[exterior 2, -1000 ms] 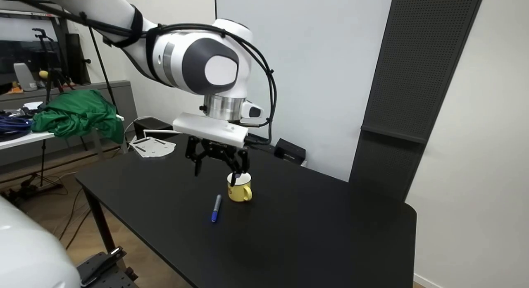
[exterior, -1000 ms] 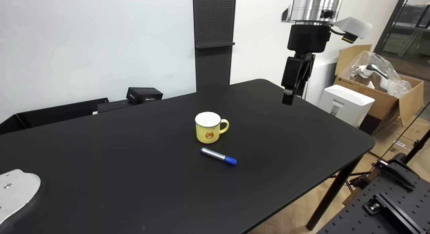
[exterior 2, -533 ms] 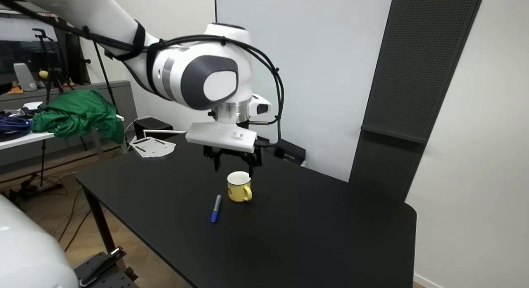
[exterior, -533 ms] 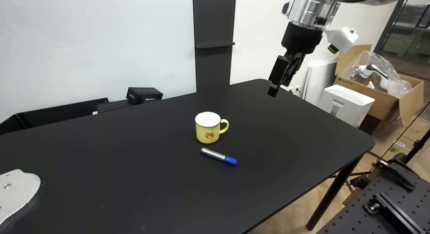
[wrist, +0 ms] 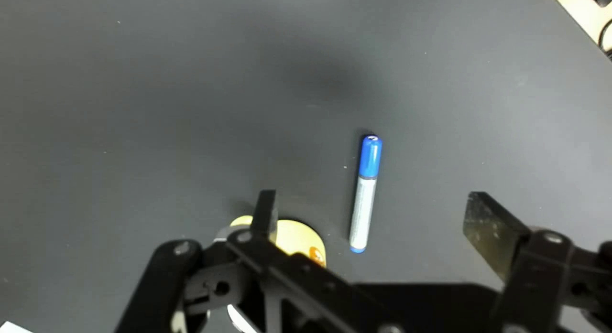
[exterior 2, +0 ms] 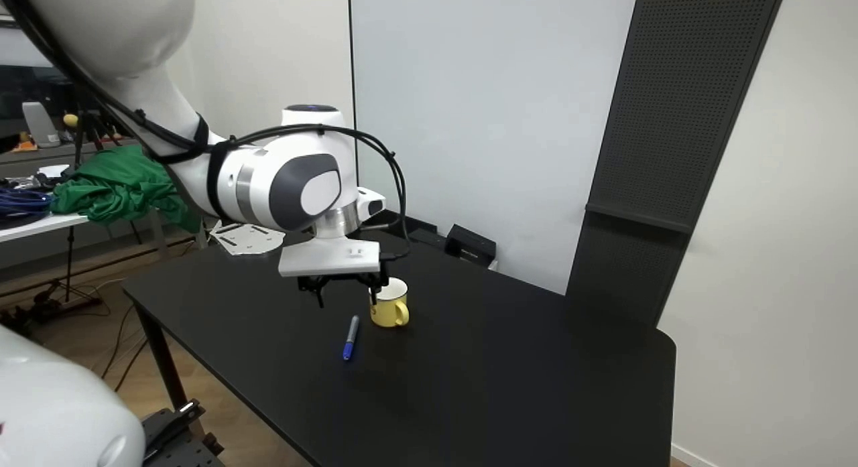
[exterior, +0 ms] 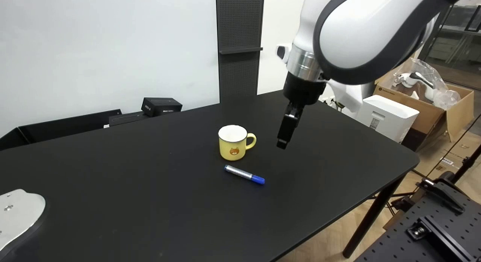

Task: Put the marker in the mug

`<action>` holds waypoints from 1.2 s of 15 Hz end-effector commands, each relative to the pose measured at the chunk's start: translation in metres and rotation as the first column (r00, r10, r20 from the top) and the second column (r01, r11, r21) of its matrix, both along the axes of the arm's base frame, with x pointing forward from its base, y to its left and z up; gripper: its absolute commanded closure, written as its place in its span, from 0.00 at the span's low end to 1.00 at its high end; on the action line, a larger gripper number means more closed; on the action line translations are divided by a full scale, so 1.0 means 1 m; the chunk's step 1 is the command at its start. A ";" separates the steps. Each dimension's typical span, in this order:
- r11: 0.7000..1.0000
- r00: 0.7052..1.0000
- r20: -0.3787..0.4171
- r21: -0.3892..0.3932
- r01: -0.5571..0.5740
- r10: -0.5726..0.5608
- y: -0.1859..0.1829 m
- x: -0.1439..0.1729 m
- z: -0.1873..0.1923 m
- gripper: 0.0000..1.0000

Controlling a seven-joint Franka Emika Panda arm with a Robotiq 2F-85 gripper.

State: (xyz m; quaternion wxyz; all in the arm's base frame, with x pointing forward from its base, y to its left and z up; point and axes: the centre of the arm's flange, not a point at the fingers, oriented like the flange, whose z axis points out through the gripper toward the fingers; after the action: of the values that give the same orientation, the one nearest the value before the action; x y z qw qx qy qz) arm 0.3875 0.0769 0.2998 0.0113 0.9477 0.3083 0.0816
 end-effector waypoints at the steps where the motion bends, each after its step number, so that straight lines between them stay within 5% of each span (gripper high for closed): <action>1: 1.000 1.000 -0.004 -0.004 -0.015 0.015 0.005 0.000 -0.005 0.00; 8: 0.998 1.000 -0.031 -0.061 -0.009 0.007 0.020 0.021 -0.037 0.00; 15: 0.995 0.998 -0.048 -0.096 0.028 -0.032 0.078 0.051 -0.099 0.00; 16: 0.996 0.998 -0.055 -0.087 -0.010 0.006 0.059 0.028 -0.078 0.00; 18: 0.996 0.998 -0.063 -0.087 -0.003 -0.003 0.067 0.037 -0.090 0.00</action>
State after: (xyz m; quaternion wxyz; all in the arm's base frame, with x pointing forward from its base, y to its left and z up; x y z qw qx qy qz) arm 0.4244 0.1436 0.2092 0.0428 0.9484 0.3117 0.0383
